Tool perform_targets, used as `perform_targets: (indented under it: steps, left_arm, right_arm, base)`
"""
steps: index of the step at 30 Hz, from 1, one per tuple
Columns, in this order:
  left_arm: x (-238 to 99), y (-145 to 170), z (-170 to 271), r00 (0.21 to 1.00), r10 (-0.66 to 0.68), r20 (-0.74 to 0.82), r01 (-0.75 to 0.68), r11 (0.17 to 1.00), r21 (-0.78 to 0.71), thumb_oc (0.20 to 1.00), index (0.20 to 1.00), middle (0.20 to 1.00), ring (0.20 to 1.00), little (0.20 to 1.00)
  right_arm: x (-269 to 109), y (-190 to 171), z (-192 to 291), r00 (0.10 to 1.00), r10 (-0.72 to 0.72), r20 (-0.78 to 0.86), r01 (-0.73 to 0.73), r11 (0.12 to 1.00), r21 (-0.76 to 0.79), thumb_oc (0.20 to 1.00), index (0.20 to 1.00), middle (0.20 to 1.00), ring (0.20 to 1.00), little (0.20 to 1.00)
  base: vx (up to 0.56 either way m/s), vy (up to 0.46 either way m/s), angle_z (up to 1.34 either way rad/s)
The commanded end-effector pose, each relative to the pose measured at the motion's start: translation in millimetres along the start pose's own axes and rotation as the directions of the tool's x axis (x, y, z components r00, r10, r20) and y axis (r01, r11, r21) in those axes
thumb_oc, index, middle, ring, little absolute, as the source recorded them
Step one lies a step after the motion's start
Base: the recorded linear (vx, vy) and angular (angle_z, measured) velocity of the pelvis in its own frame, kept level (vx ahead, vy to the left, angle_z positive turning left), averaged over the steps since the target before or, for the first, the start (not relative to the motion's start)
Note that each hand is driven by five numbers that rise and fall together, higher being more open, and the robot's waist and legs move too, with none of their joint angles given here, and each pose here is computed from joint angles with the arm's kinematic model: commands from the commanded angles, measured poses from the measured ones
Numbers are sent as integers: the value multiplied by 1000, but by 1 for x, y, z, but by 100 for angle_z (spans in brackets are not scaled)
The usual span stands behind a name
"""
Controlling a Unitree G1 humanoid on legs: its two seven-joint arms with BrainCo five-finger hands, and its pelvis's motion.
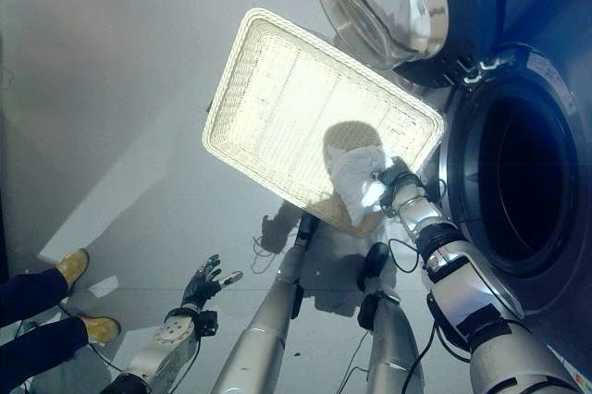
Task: Put the clothes into the washing machine.
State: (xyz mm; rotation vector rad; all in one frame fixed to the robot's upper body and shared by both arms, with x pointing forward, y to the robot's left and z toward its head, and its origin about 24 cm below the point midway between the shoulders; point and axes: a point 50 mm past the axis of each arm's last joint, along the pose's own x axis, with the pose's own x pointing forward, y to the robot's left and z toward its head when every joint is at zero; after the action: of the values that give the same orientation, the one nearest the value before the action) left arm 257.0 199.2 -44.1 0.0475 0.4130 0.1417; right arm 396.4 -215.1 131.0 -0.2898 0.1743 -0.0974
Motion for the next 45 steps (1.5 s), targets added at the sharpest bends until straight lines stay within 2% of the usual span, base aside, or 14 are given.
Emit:
perform_targets:
  steps: [1,5,9,10,11,14,18,21,22,24,26,33,40,45]
  left_arm:
    - [-4,6,-10,999,48,-20,-48,999,-4,1000,1000,1000,1000,1000]
    - [-5,7,-19,997,65,-40,-65,998,-8,1000,1000,1000,1000,1000]
    - [-5,7,-25,995,79,-60,-80,997,-9,1000,1000,1000,1000,1000]
    - [-5,8,-28,993,95,-73,-97,995,-14,1000,1000,1000,1000,1000]
    - [-5,8,-29,992,103,-78,-104,994,-17,1000,1000,1000,1000,1000]
    - [-6,8,-31,990,110,-84,-112,994,-18,1000,1000,1000,1000,1000]
    - [-5,10,-33,986,137,-94,-140,990,-26,1000,1000,1000,1000,1000]
    - [-4,10,-32,985,142,-96,-145,989,-29,1000,1000,1000,1000,1000]
    - [-3,10,-32,984,144,-101,-148,989,-32,1000,1000,1000,1000,1000]
    - [-2,9,-30,985,144,-99,-148,988,-34,1000,1000,1000,1000,1000]
    - [0,5,-28,986,134,-100,-138,990,-35,1000,1000,1000,1000,1000]
    - [1,-3,-27,990,94,-108,-97,995,-20,1000,1000,1000,1000,1000]
    - [-3,-2,-25,991,58,-121,-57,998,15,1000,1000,1000,1000,1000]
    - [-7,4,-25,991,30,-128,-25,999,39,1000,1000,1000,1000,1000]
  right_arm:
    - [-3,-2,19,987,132,91,-156,929,335,200,200,200,200,200]
    - [-12,12,21,932,271,240,-362,675,643,200,200,200,200,200]
    - [-19,15,19,902,278,331,-431,516,740,200,200,200,200,200]
    - [-24,12,19,888,222,403,-459,375,805,200,200,200,200,200]
    - [-25,9,18,889,184,420,-458,314,832,200,200,200,200,200]
    - [-27,1,17,888,107,447,-459,234,857,200,200,200,200,200]
    - [-32,-28,4,892,-121,436,-438,13,899,200,200,200,200,200]
    - [-32,-39,-1,897,-195,397,-411,-37,911,200,200,200,200,200]
    - [-32,-56,-7,900,-295,321,-363,-99,926,200,200,200,200,200]
    - [-32,-60,-6,898,-319,303,-357,-123,926,200,200,200,200,200]
    - [-31,-86,-6,870,-451,202,-341,-252,906,200,200,200,200,200]
    - [-35,-127,12,786,-617,30,-325,-370,870,200,200,200,200,200]
    - [-42,-169,49,744,-662,-85,-246,-390,888,200,200,200,200,200]
    - [-56,-185,69,665,-743,-75,-359,-406,840,200,200,200,200,200]
  base:
    - [0,29,-37]
    - [-2,42,-17]
    - [3,42,-20]
    - [0,78,-38]
    - [19,75,-25]
    - [2,26,-32]
    - [24,22,-25]
    - [25,-5,-28]
    - [46,-6,-15]
    - [41,-13,-7]
    - [71,-42,-3]
    - [75,-64,0]
    - [91,-113,2]
    - [68,-80,0]
